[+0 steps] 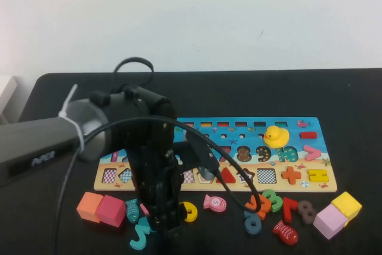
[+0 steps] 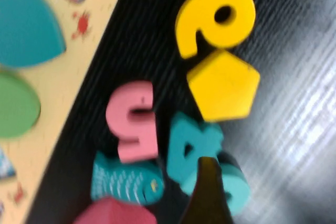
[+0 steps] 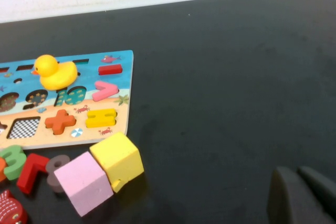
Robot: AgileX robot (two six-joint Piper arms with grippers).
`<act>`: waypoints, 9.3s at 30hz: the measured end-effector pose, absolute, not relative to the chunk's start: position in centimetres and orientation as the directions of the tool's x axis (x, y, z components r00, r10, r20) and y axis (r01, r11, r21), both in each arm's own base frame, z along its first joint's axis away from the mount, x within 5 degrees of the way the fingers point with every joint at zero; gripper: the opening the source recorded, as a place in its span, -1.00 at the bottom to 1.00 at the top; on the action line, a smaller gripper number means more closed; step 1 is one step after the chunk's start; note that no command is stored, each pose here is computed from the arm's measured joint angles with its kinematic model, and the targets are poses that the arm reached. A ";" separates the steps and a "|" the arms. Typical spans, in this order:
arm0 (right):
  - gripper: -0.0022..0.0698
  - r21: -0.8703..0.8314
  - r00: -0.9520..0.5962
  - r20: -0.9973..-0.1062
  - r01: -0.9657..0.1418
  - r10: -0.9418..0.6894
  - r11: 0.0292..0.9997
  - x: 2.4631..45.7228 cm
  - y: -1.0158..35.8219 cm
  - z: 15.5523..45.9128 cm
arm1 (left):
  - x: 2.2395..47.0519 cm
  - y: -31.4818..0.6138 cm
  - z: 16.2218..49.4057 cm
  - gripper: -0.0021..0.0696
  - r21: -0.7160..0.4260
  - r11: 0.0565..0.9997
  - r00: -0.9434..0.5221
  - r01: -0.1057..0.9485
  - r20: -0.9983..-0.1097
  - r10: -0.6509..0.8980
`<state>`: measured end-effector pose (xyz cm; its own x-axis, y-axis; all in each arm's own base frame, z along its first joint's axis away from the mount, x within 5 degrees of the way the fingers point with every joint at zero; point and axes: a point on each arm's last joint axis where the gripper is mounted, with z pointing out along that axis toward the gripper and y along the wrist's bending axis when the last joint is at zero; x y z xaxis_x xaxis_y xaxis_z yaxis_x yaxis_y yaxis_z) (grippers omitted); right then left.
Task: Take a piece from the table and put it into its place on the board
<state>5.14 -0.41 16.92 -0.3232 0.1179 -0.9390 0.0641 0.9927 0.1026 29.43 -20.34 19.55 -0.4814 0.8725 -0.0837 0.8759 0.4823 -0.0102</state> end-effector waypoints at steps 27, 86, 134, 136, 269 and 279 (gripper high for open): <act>-0.89 0.103 -0.323 -0.939 0.064 0.118 0.993 5.1 -0.4 16.9 | 31.2 -21.5 14.3 0.32 0.014 0.340 -0.338 0.940 -0.087 0.937; -0.89 0.067 -0.325 -0.942 0.053 0.081 0.996 5.1 -0.4 16.9 | 31.9 -22.0 15.4 -0.07 -0.005 0.332 -0.331 0.943 -0.071 0.941; -0.89 0.065 -0.325 -0.942 0.052 0.079 0.997 5.1 -0.4 16.9 | 37.4 -26.0 15.8 -0.07 0.204 0.179 -0.116 0.963 -0.286 0.951; -0.89 0.065 -0.325 -0.942 0.052 0.079 0.997 5.1 -0.4 16.9 | 37.4 -26.0 15.6 -0.07 0.199 0.180 -0.118 0.963 -0.286 0.951; -0.89 0.065 -0.325 -0.942 0.052 0.079 0.997 5.1 -0.4 16.9 | 4.5 -1.0 23.8 -0.94 0.063 0.968 -0.056 0.241 -0.995 0.078; -0.89 0.065 -0.325 -0.942 0.052 0.079 0.997 5.1 -0.4 16.9 | 5.4 -0.1 19.5 -0.94 0.033 0.999 -0.149 0.038 -0.988 0.038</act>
